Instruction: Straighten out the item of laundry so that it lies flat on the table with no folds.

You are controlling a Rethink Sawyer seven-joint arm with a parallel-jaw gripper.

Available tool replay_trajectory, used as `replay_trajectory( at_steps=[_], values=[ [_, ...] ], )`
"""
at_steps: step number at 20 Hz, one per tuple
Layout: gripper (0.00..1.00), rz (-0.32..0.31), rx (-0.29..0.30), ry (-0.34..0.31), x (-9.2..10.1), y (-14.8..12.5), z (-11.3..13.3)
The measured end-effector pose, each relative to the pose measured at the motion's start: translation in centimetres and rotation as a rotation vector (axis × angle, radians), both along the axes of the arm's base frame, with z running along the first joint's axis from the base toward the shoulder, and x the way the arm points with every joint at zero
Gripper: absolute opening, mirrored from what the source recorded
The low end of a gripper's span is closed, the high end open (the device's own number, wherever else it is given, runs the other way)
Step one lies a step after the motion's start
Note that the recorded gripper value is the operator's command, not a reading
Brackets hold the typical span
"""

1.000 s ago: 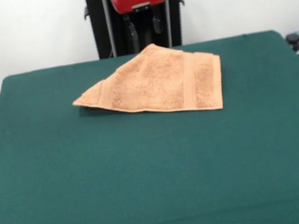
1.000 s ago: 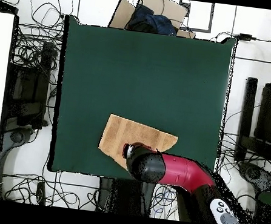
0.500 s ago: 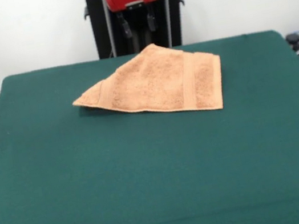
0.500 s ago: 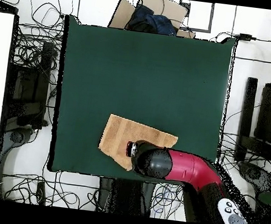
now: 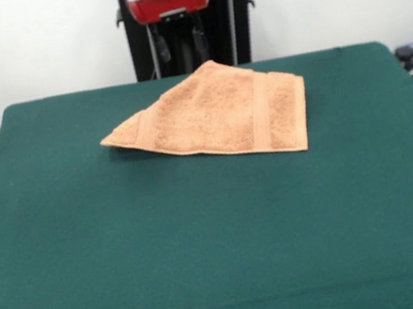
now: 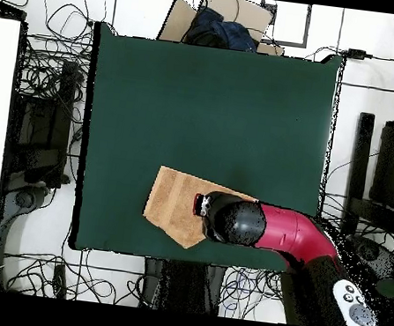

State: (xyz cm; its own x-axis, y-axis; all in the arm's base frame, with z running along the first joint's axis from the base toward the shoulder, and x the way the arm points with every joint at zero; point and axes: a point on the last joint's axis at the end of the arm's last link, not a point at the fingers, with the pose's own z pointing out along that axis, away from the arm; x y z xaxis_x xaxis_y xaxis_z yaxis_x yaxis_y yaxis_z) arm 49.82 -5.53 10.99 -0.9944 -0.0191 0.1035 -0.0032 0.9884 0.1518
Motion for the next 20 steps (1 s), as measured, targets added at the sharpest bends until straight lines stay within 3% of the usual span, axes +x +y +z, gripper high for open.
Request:
replay_trajectory(
  at_steps=[20],
  values=[
    [1.00, 0.023, 0.004, -0.030, 2.2, -1.2, -1.8]
  ],
)
